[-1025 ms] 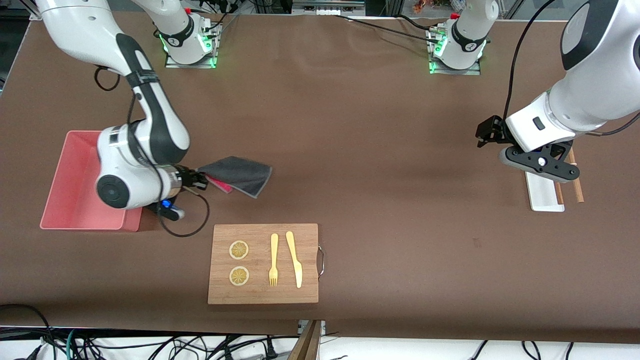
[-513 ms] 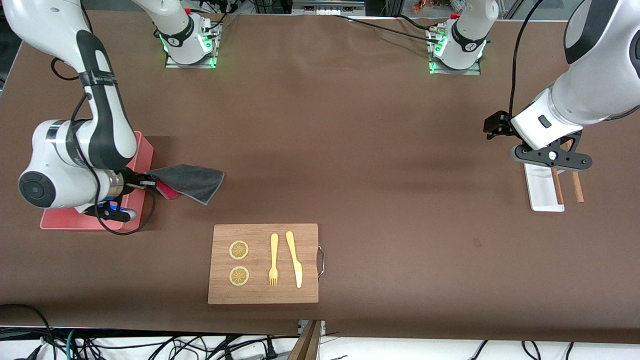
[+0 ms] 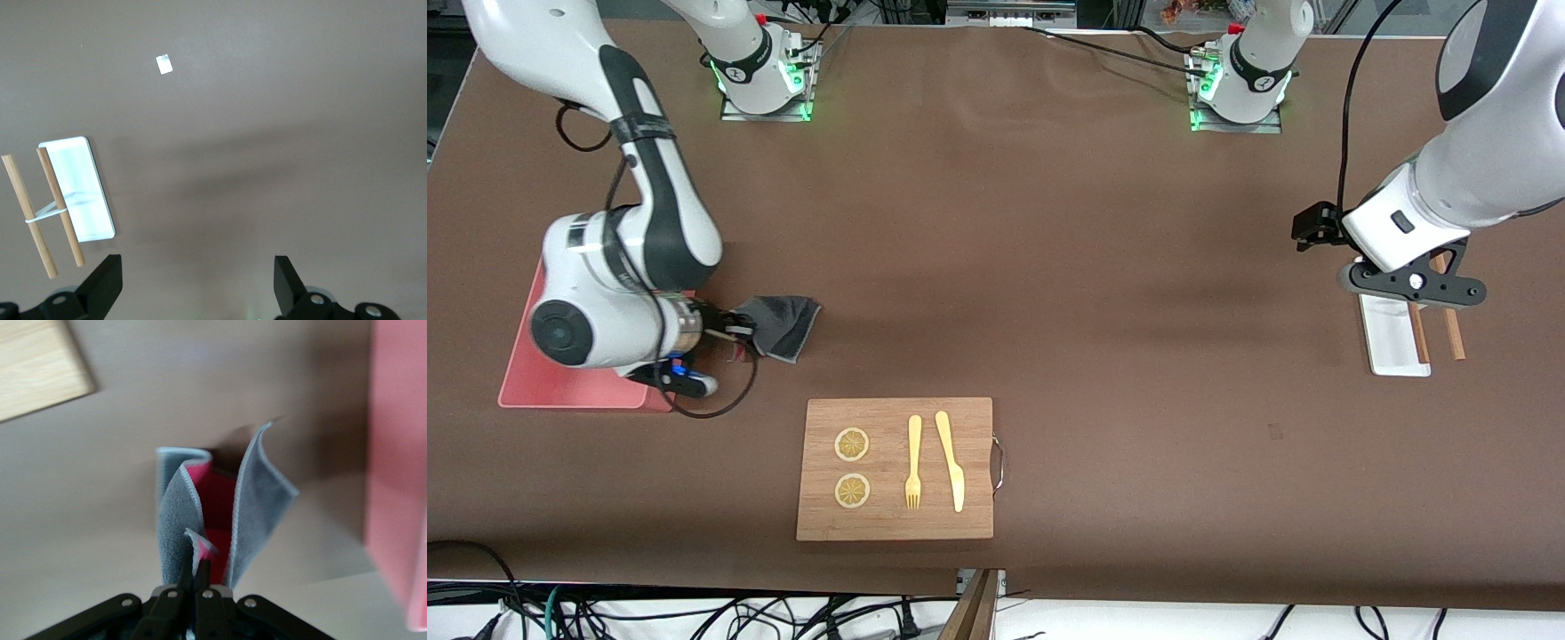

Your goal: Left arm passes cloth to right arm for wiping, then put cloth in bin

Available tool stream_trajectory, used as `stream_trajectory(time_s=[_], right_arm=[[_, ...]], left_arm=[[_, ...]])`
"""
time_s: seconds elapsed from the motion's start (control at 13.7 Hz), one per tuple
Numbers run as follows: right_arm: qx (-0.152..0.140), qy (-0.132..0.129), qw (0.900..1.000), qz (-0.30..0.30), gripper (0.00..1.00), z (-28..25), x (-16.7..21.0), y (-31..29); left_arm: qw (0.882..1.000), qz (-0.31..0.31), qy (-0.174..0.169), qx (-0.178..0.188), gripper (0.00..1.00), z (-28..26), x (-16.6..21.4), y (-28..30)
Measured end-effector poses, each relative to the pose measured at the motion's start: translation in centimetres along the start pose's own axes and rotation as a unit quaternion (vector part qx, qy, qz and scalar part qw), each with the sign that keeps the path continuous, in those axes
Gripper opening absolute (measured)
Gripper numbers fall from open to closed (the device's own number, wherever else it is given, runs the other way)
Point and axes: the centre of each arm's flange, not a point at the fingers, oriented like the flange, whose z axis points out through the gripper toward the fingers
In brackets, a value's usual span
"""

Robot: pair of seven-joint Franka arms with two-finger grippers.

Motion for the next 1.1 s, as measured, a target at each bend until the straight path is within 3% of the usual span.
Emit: stream_trajectory(time_s=[0.22, 0.51, 0.81, 1.1], right_arm=[[0.017, 0.008, 0.999, 0.045, 0.0, 1.0, -2.4, -5.7], [0.05, 0.022, 0.994, 0.095, 0.0, 2.5, -5.7, -12.8], [0.086, 0.028, 0.986, 0.141, 0.0, 3.8, -9.0, -18.5], [0.126, 0.033, 0.975, 0.181, 0.0, 4.6, -11.5, -22.4]], left_arm=[[1.0, 0.006, 0.014, -0.006, 1.0, 0.4, 0.7, -2.1], [0.997, -0.02, 0.069, -0.03, 1.0, 1.3, -0.2, -5.2], [0.997, -0.011, 0.079, -0.011, 1.0, 0.1, -4.0, -3.9], [0.997, -0.012, 0.076, -0.005, 1.0, 0.5, -4.4, -3.9]])
